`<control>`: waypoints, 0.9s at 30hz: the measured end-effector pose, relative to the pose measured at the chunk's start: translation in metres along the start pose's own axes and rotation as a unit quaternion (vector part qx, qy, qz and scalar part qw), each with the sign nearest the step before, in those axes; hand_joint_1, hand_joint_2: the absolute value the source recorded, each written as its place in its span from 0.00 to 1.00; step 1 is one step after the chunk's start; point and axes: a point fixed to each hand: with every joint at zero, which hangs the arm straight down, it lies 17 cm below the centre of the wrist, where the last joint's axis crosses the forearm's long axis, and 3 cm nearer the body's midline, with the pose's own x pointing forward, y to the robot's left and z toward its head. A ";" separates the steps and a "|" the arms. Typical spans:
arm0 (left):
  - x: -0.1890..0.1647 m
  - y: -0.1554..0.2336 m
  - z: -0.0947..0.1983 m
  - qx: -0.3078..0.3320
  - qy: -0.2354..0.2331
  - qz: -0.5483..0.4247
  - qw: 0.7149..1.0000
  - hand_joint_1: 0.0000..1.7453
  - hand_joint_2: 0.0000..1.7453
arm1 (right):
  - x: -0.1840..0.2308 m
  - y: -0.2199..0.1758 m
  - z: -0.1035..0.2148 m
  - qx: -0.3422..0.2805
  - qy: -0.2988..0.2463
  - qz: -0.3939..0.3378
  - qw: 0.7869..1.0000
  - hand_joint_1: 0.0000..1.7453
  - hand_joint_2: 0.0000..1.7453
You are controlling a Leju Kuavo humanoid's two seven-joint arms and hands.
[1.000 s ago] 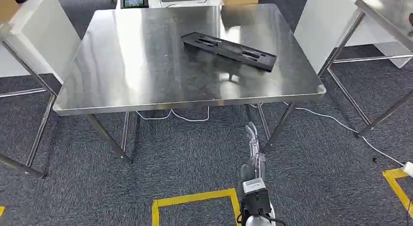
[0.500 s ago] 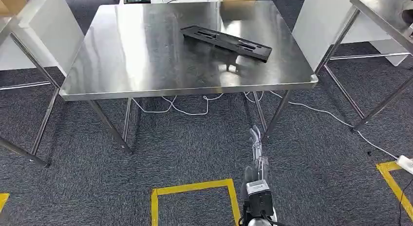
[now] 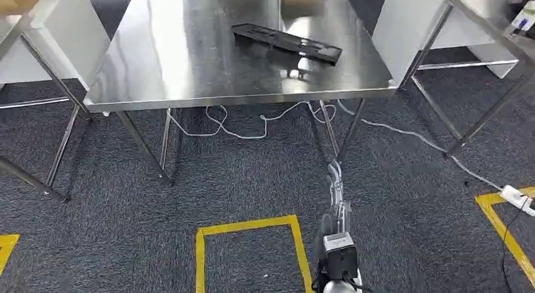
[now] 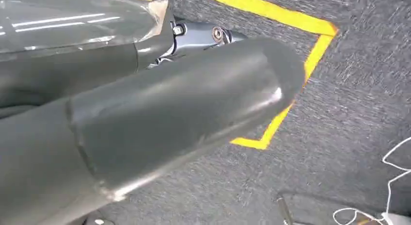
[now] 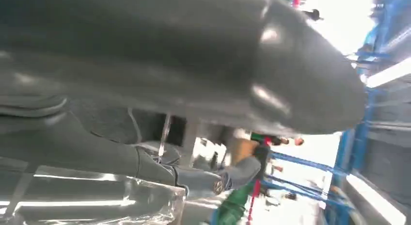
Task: Take the parts from the cabinet and place them on the table.
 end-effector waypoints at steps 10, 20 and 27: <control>0.001 0.010 0.002 0.014 -0.006 0.011 1.000 0.00 0.00 | -0.002 0.004 -0.004 0.004 -0.002 -0.008 1.000 0.00 0.00; 0.006 0.013 0.001 0.023 -0.016 0.019 0.999 0.00 0.00 | -0.008 0.011 -0.013 0.011 -0.002 -0.018 1.000 0.00 0.00; 0.007 0.017 0.001 0.029 -0.019 0.009 0.999 0.00 0.00 | -0.020 0.023 -0.009 0.021 0.009 -0.021 1.000 0.00 0.00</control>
